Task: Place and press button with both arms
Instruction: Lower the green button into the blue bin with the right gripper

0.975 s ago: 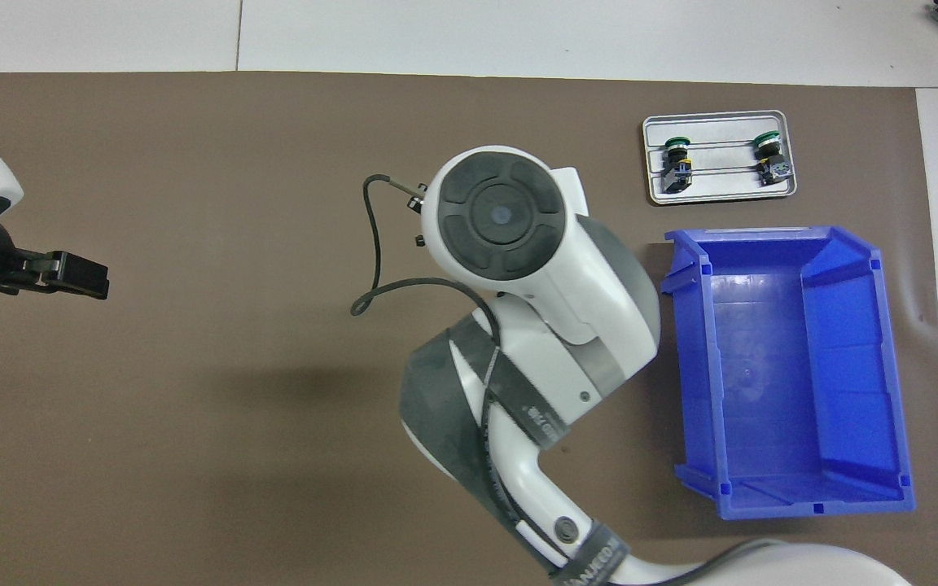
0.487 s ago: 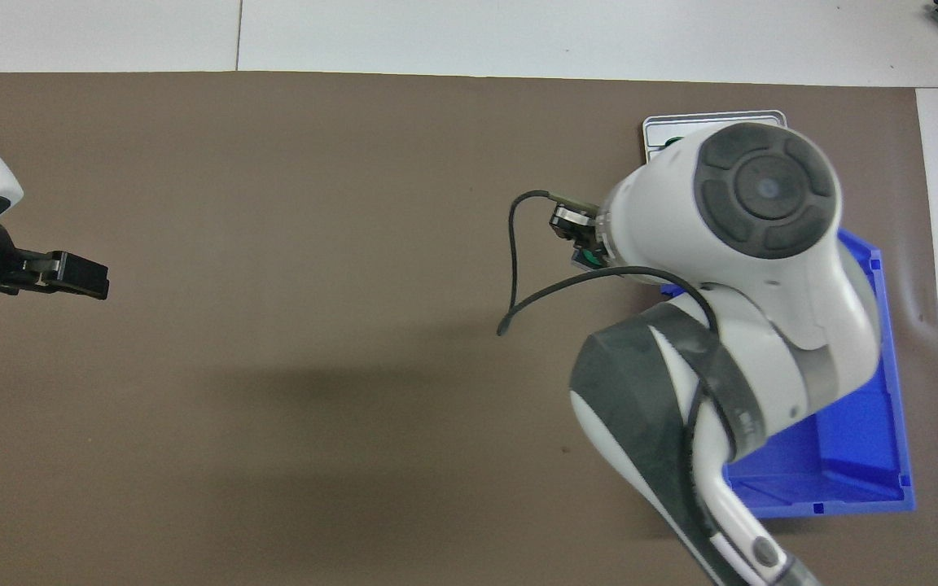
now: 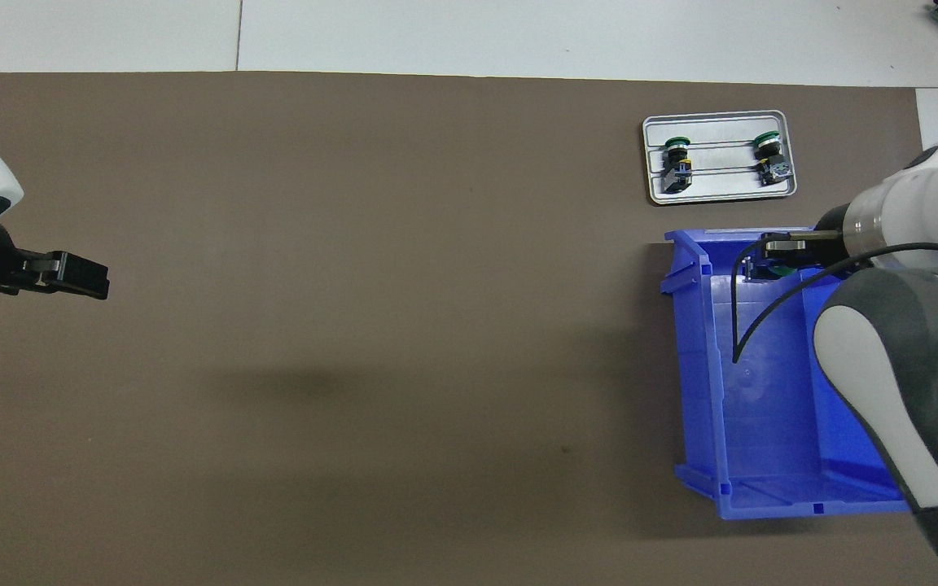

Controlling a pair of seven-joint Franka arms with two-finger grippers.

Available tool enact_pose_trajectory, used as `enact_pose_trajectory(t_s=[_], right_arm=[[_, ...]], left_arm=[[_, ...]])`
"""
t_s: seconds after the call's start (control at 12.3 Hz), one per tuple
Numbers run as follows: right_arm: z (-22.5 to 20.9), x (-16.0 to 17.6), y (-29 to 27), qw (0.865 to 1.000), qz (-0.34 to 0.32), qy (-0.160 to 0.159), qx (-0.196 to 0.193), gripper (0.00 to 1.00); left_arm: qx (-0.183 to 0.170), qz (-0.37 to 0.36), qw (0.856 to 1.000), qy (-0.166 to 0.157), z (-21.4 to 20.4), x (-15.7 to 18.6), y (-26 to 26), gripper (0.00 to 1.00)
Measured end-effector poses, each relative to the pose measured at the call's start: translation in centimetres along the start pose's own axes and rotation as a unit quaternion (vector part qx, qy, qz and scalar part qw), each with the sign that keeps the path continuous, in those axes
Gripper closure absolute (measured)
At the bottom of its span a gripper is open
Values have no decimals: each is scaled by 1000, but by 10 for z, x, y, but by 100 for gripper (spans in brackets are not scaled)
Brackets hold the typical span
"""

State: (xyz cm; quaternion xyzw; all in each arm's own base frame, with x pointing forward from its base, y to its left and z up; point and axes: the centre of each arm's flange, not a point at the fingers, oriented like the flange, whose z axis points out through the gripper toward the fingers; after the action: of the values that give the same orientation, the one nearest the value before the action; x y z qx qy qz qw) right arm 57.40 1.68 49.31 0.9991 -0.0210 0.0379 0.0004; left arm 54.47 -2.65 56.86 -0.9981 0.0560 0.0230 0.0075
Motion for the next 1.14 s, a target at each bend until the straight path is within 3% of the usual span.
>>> enact_pose_trajectory(t_s=[0.24, 0.65, 1.14], right_arm=[[40, 6, 29, 999, -28, -17, 0, 59], [96, 23, 34, 999, -39, -15, 2, 59], [127, 22, 34, 999, -42, -20, 3, 59]], left_arm=[[0, 0, 1000, 0, 0, 0, 0, 0], [0, 0, 1000, 0, 0, 0, 0, 0], [0, 0, 1000, 0, 0, 0, 0, 0]])
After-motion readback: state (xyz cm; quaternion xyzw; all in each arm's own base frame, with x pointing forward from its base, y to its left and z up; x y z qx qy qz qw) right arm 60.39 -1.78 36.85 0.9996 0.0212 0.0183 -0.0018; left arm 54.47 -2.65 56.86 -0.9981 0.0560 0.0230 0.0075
